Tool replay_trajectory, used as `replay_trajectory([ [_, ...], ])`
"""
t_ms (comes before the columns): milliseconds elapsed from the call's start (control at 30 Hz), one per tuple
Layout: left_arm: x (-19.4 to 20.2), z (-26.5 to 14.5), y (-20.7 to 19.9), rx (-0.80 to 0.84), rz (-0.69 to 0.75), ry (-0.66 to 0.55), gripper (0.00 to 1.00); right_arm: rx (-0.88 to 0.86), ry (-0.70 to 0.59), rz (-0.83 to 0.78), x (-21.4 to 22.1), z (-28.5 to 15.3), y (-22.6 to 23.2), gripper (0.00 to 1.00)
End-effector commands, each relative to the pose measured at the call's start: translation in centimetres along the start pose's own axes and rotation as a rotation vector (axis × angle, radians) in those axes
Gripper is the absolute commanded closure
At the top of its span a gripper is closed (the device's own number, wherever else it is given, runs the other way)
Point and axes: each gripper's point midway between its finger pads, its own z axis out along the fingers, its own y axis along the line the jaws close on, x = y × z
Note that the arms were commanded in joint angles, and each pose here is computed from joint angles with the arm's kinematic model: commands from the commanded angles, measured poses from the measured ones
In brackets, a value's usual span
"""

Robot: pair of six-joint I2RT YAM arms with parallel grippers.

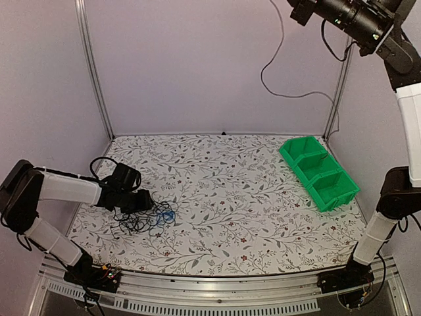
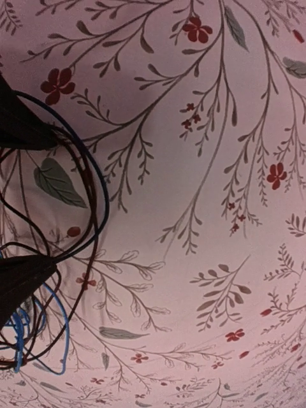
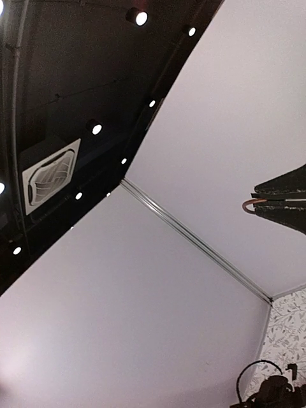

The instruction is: Untangle the cables

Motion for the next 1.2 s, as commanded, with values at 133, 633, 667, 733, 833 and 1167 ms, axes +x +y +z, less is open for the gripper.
replay_trajectory([
  [133, -3.7, -6.0, -0.9, -0.040, 0.025, -0.112, 0.40, -0.319, 0.410, 0.179, 15.7, 0.2, 9.8, 1.00],
  [633, -11.8, -14.5, -3.9, 0.033, 0.161, -0.457, 0.36, -0.414, 0.718, 0.251, 31.8, -2.0, 16.0, 1.00],
  [667, -11.9, -14.5, -4.0, 0.031, 0.173, -0.459, 0.36, -0.402, 0.740, 0.259, 33.0, -2.2, 15.8, 1.00],
  [733, -12.1, -14.4, -4.2, 0.028, 0.190, -0.461, 0.36, -0.385, 0.783, 0.287, 35.5, -2.6, 15.5, 1.00],
  [833, -12.3, -14.2, -4.8, 0.044, 0.220, -0.453, 0.36, -0.346, 0.831, 0.301, 38.4, -3.3, 14.2, 1.00],
  [1167, -13.3, -12.5, -6.6, 0.048, 0.331, -0.415, 0.36, -0.204, 0.911, 0.201, 41.8, -4.8, 8.5, 1.00],
])
